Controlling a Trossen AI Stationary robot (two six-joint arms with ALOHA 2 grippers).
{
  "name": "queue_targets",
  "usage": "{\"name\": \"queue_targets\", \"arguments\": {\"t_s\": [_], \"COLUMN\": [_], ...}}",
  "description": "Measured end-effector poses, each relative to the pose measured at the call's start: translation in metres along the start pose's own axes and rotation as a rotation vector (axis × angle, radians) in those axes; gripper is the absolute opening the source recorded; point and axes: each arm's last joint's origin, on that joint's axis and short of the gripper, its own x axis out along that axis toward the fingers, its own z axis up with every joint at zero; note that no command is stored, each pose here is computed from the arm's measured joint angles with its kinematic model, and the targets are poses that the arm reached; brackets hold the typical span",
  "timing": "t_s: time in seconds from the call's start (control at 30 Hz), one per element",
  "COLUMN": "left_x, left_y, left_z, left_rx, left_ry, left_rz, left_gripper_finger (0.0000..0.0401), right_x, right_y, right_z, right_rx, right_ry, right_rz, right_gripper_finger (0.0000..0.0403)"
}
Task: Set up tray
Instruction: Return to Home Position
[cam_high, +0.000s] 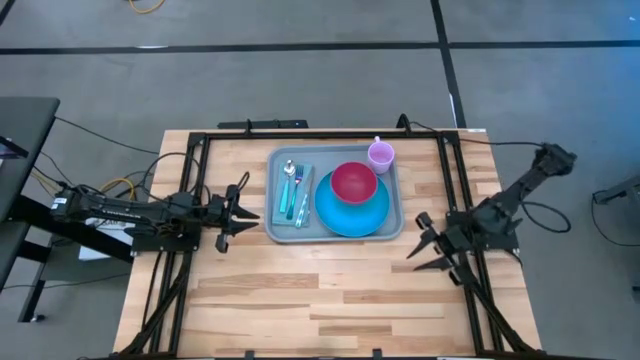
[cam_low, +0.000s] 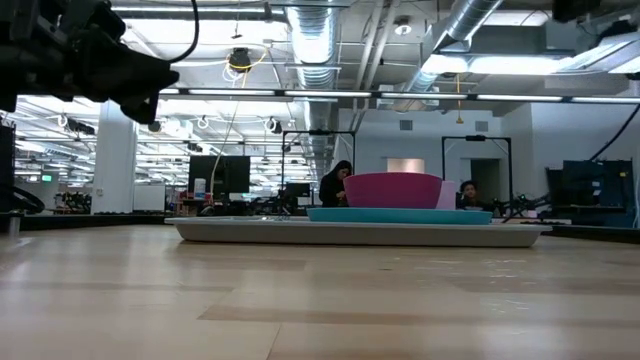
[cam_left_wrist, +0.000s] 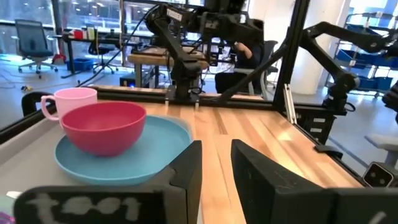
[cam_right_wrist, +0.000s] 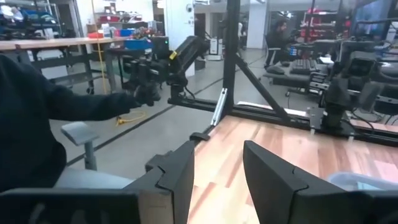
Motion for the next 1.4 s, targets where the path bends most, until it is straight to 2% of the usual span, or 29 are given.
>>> {"name": "queue_targets", "arguments": {"t_s": [0.43, 0.57, 0.73, 0.87, 1.1, 1.4], "left_x": [0.0, 0.0, -0.001, -0.002, -0.002, -0.004], "left_y": [0.0, 0.002, 0.005, 0.008, 0.009, 0.01], "left_z": [0.0, -0.002, -0.01, -0.015, -0.015, -0.021], "left_rx": [0.026, 0.029, -0.004, -0.041, -0.033, -0.038], "left_ry": [0.0, 0.011, 0.094, 0.129, 0.126, 0.194], "left_rz": [-0.001, 0.062, 0.163, 0.236, 0.3, 0.318], "left_gripper_finger": [0.0074, 0.0074, 0.0074, 0.0074, 0.0074, 0.0074], "right_x": [-0.009, -0.016, -0.024, -0.026, -0.027, -0.027], "right_y": [-0.039, -0.046, -0.05, -0.055, -0.058, -0.058], "right_z": [-0.049, -0.061, -0.08, -0.082, -0.083, -0.083], "right_rx": [0.088, 0.11, 0.119, 0.116, 0.081, 0.087], "right_ry": [-0.041, -0.04, -0.055, -0.057, -0.053, -0.053], "right_rz": [-0.047, -0.049, -0.061, -0.098, -0.13, -0.134], "right_gripper_finger": [0.0128, 0.0128, 0.0128, 0.0128, 0.0128, 0.0128]}}
